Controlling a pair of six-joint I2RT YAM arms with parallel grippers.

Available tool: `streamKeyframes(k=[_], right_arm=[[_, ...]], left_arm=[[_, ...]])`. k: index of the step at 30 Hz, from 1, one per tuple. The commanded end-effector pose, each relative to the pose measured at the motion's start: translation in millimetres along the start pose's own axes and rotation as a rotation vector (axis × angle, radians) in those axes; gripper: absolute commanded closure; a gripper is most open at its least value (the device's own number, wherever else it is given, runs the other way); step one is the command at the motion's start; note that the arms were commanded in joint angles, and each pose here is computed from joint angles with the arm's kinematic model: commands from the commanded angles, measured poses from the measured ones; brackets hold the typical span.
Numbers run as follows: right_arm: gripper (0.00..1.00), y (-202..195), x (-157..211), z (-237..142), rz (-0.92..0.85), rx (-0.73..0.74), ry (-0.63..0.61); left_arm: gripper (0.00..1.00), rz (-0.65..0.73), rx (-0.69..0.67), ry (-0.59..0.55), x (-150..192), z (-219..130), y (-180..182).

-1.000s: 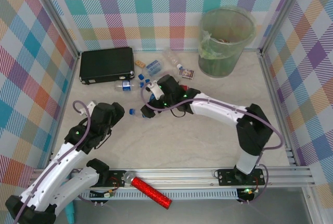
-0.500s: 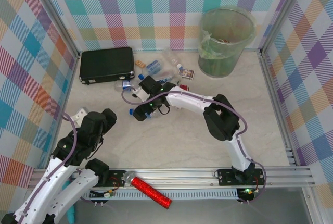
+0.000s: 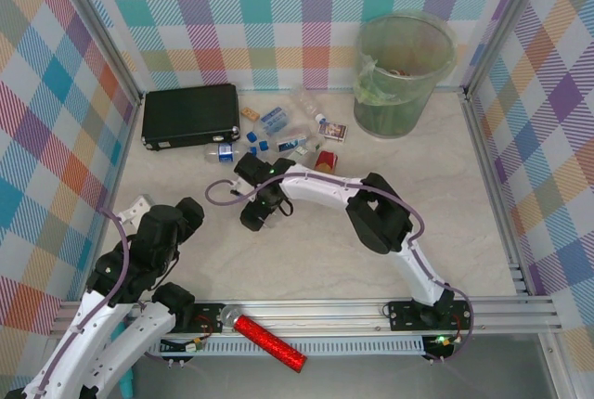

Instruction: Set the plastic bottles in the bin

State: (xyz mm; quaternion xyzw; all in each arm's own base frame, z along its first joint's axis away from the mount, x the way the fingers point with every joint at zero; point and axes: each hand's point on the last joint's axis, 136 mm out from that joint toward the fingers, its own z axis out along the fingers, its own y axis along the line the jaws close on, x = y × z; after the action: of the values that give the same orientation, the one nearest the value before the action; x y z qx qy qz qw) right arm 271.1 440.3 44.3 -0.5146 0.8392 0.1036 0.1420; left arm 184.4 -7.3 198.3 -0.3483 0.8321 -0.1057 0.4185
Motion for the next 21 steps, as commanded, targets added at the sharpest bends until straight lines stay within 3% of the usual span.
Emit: streamKeyframes(k=[1,3,6,12,21], right_arm=[[0.22,-5,8,2,-0.042,0.070,0.059],[0.35,-6,12,2,-0.037,0.070,0.079],[0.42,-7,17,-1,-0.016,0.080,0.095],[0.43,-2,41,-22,0.043,0.072,0.092],[0.42,16,131,-57,0.125,0.020,0.204]], left_arm=[[0.00,0.009,-0.006,-0.021,-5,-3,3],[0.00,0.009,-0.007,-0.018,-4,-3,4],[0.00,0.004,-0.002,-0.021,-4,-4,5],[0.00,-0.003,0.013,-0.025,-4,-5,5],[0.00,0.006,0.055,-0.012,-1,1,-8]])
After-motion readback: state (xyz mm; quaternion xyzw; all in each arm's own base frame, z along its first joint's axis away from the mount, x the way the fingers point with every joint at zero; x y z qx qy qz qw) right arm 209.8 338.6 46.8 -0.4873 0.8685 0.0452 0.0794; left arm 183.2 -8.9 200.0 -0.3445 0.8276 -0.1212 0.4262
